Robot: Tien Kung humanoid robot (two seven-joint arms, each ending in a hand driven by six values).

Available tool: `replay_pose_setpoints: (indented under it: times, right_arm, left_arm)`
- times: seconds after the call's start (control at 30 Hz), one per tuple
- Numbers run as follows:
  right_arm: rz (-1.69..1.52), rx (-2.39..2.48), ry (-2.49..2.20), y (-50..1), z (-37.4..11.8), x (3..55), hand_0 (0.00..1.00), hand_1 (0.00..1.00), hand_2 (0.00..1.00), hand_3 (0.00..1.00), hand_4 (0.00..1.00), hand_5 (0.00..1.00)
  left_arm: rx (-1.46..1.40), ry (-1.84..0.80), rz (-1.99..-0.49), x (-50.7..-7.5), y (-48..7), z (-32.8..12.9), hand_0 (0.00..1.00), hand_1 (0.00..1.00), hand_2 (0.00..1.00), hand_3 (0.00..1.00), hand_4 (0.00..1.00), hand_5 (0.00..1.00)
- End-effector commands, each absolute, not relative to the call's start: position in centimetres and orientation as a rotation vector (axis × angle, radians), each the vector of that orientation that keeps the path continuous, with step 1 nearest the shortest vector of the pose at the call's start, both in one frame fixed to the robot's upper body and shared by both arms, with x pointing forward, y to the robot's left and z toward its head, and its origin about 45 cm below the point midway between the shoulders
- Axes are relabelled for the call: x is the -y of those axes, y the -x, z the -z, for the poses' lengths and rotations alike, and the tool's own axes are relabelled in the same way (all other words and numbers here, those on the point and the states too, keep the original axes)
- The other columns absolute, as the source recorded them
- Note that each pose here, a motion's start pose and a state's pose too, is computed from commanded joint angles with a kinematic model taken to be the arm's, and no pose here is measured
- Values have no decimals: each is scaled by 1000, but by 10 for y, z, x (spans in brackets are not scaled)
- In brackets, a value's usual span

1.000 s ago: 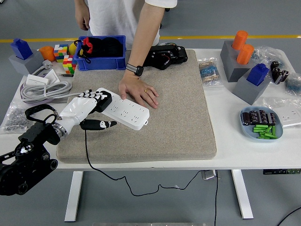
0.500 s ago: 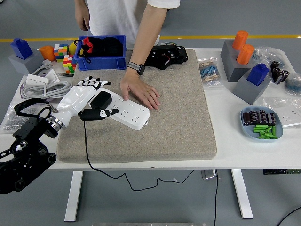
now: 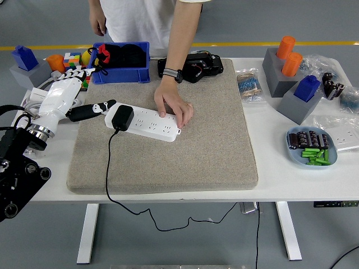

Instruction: Press the white button,pick up the black plug,place it near the board,insert it into the board

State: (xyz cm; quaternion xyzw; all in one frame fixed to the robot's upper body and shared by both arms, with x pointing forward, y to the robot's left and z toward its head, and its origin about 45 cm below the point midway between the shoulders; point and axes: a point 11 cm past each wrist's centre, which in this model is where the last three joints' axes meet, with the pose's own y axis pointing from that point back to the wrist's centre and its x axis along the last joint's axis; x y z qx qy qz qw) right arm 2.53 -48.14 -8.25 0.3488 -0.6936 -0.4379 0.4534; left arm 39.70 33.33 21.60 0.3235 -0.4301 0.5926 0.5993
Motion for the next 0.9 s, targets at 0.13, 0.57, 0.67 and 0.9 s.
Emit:
replay_pose_setpoints:
  times: [0.13, 0.57, 0.67, 0.9]
  right_arm:
    - [1078, 1715, -862, -27, 82, 483, 739, 685, 677, 623, 674, 386]
    - [1063, 1718, -873, -34, 80, 486, 741, 685, 677, 623, 674, 386]
    - [1062, 1715, -874, -35, 80, 485, 739, 685, 677, 622, 673, 386]
    - [1053, 1707, -885, -38, 79, 485, 740, 685, 677, 623, 674, 386]
  left_arm:
    - [966, -771, -1467, -359, -394, -220, 962, 956, 909, 891, 935, 767]
    - [902, -806, -1683, -419, -371, -230, 963, 955, 910, 885, 925, 751]
    - [884, -810, -1706, -425, -365, -227, 961, 955, 911, 884, 921, 746]
    - [826, -803, -1781, -435, -355, -220, 960, 954, 912, 883, 917, 742]
